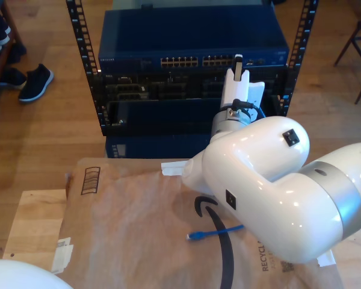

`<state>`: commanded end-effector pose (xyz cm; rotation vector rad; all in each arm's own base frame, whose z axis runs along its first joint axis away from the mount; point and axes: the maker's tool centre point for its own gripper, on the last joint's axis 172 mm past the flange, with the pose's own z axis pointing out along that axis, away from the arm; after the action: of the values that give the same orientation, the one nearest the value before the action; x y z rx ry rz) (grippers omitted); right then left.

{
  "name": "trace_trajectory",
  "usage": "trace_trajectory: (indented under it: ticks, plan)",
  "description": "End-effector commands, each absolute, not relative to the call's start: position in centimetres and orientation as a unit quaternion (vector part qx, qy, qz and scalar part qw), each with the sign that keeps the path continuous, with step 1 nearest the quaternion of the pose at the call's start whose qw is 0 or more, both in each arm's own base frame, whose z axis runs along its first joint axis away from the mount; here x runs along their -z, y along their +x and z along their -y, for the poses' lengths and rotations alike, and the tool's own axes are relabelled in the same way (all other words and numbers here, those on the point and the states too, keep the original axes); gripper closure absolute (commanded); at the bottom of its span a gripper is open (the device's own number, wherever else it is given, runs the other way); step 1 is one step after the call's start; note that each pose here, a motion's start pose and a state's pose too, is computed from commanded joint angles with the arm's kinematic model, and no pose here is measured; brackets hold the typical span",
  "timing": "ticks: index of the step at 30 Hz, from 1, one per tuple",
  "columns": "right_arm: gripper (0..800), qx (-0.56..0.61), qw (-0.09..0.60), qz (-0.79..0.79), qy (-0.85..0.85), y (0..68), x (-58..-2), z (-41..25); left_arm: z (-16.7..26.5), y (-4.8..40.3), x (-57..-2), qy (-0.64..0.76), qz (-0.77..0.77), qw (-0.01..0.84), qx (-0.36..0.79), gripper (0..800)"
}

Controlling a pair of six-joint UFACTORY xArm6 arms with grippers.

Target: Grab the cable and plug it in

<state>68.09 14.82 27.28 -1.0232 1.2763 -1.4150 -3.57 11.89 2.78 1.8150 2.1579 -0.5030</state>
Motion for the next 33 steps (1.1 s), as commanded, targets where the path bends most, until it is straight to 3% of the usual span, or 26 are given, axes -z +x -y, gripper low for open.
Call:
trace_trajectory:
  ticks: [33]
  plan:
    - [800,0.573,0.471,-0.522,-0.421,68.20,-27.05,-15.23,-11.89,-3.60,-2.79,0.628,-0.746,0.138,0.174,0]
